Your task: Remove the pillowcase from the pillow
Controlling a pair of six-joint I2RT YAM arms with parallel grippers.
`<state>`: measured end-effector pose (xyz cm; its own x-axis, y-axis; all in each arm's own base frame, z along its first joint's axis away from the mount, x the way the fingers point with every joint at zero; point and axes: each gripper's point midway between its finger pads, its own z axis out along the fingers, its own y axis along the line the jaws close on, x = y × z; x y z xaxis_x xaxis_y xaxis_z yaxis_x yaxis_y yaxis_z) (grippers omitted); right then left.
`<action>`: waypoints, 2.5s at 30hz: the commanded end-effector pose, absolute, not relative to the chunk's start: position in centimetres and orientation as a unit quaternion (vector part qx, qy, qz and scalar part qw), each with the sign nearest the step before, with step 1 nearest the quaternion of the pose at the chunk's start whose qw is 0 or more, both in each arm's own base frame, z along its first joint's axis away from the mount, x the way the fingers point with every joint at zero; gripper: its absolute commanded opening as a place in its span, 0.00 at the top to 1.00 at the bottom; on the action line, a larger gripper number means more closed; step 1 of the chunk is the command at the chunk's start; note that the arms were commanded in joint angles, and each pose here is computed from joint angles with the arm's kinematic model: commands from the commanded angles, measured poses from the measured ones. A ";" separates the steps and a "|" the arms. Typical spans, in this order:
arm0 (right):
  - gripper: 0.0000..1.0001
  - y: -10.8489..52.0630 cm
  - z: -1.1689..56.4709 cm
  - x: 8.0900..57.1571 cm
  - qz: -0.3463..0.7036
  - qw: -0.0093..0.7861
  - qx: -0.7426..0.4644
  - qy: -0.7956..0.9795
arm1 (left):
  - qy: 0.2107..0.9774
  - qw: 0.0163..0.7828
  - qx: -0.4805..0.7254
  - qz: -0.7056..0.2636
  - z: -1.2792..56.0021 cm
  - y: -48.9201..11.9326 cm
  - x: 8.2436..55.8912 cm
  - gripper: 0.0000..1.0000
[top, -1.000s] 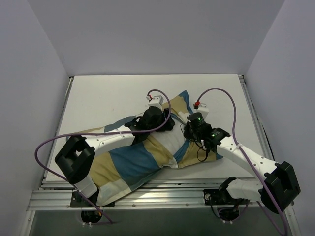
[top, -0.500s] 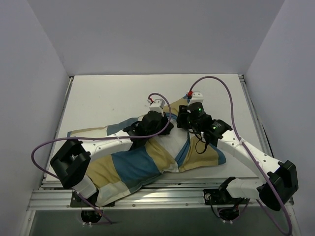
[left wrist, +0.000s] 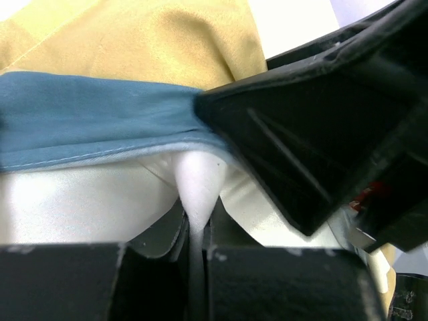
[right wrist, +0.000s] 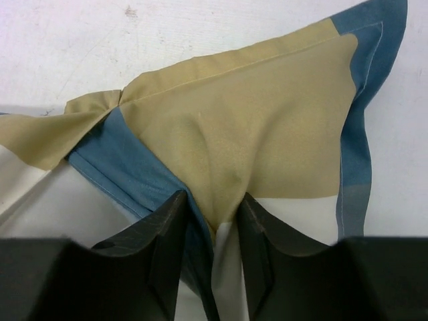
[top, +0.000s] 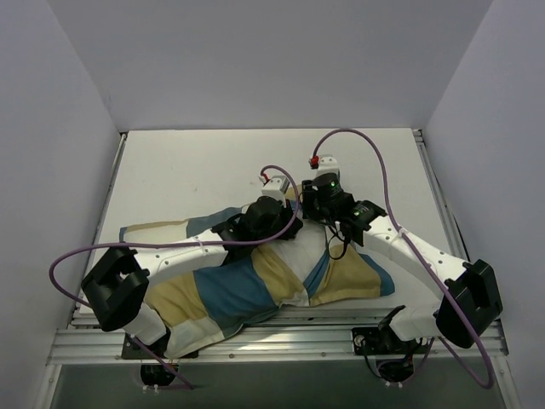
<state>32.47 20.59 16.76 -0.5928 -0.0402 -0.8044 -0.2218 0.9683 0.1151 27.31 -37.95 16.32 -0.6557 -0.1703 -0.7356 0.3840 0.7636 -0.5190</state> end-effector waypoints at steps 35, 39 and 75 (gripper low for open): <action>1.00 3.6 9.7 42.2 -0.022 0.415 0.240 0.877 | 0.899 0.329 0.146 -0.248 13.1 -27.6 14.4 0.98; 1.00 2.8 8.0 40.2 -0.022 0.396 0.248 0.884 | 0.892 0.384 0.050 -0.232 14.9 -24.4 16.3 0.98; 0.73 14.1 14.5 30.0 -0.062 0.439 0.019 0.896 | 0.896 0.371 0.113 -0.216 12.7 -31.0 20.4 0.98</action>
<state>29.74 20.13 16.41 -0.6075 0.0271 -0.7939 -0.0949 0.9898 0.1064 22.57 -34.34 17.10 -0.6267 -0.1155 -0.7707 0.3722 0.8245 -0.4262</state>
